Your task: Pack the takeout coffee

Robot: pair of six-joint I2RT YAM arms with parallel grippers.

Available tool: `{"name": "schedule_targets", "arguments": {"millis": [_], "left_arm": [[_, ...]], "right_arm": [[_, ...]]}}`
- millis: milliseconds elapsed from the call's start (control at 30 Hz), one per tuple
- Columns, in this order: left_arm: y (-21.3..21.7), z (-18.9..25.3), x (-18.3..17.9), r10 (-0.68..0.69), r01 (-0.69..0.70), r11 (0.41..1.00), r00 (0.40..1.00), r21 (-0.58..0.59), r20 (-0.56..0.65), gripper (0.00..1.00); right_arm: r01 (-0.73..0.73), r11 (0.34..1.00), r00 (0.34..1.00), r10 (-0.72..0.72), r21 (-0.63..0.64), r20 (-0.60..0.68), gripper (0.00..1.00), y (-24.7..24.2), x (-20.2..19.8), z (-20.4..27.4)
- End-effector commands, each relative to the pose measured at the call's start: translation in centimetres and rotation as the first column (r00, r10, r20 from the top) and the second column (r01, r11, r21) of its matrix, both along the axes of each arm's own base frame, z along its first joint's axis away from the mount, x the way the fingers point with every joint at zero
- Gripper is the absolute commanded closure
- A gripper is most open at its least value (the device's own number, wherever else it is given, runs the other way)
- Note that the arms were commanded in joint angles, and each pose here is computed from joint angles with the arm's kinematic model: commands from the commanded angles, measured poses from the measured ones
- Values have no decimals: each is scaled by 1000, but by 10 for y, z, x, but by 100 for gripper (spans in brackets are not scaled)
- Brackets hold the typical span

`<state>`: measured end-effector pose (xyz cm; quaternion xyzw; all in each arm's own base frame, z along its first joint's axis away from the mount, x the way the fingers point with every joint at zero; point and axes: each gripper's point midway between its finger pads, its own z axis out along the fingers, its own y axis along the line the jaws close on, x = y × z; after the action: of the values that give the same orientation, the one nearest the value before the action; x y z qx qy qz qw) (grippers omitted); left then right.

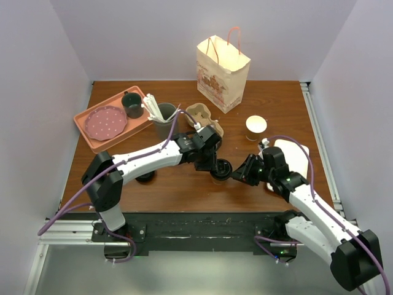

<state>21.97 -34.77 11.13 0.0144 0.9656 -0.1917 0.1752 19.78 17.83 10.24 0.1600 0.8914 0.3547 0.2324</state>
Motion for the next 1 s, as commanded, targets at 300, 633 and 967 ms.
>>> {"name": "schedule_targets", "arguments": {"millis": [300,633,967], "left_arm": [[26,-38,-7,-21,32,979,998,200,-61,60],[35,-49,-12,-12,29,974,997,223,-77,60],[40,-55,-16,-6,28,969,996,244,-89,60]], "right_arm": [[-9,999,1000,9,41,14,72,10,11,3],[39,996,994,-47,-80,-100,79,-15,-14,-53],[96,958,966,-155,-271,-206,86,-51,-37,-98]]}}
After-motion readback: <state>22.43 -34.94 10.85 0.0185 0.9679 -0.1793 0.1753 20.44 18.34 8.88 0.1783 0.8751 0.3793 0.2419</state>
